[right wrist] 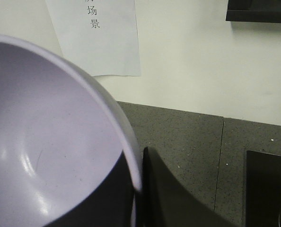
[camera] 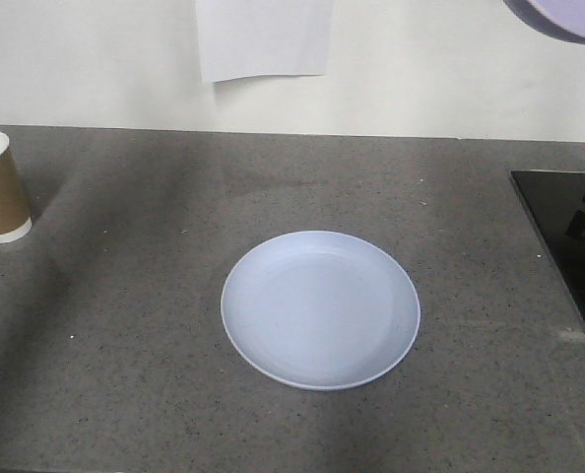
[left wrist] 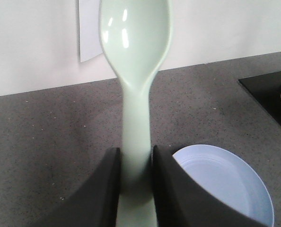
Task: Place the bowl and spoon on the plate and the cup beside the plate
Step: 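Creep forward until the pale blue plate is centred before the robot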
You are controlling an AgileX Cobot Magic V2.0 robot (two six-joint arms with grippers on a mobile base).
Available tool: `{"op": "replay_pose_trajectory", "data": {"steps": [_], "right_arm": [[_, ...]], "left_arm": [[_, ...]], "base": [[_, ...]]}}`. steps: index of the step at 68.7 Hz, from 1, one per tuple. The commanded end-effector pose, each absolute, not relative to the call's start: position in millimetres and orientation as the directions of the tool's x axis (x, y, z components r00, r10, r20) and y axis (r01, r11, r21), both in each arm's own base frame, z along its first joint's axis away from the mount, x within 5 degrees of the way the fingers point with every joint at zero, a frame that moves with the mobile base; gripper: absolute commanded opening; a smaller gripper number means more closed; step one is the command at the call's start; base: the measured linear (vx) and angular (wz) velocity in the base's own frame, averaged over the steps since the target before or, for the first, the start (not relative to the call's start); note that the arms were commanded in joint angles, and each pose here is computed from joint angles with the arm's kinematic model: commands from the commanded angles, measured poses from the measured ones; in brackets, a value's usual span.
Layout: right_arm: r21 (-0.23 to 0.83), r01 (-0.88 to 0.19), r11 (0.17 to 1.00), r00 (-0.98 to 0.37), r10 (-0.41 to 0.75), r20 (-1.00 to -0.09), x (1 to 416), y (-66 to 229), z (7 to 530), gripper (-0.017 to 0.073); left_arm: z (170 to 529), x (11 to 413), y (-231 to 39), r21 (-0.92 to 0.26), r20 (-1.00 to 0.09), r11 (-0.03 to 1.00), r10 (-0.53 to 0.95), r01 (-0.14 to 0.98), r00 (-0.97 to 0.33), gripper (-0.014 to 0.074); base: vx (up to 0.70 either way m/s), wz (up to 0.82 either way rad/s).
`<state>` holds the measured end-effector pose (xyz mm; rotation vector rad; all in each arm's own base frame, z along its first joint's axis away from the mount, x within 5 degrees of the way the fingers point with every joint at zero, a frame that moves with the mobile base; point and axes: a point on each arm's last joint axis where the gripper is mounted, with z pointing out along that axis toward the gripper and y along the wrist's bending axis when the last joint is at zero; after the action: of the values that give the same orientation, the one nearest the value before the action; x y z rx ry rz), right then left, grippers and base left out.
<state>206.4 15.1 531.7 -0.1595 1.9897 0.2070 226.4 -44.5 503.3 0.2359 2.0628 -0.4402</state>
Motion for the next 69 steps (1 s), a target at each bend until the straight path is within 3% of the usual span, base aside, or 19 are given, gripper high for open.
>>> {"op": "replay_pose_trajectory", "data": {"steps": [1,69], "right_arm": [[0.071,-0.202,0.977,-0.308,0.006,-0.951,197.5,14.7,548.4,-0.001],[0.071,-0.202,0.977,-0.308,0.006,-0.951,197.5,14.7,548.4,-0.001]], "left_arm": [[520.8,218.1,-45.7,-0.22,-0.907,0.906,-0.054,0.36,-0.418,-0.0007],[520.8,218.1,-45.7,-0.22,-0.907,0.906,-0.054,0.36,-0.418,-0.0007]], "base": [[0.04,0.0],[0.03,0.0]]}}
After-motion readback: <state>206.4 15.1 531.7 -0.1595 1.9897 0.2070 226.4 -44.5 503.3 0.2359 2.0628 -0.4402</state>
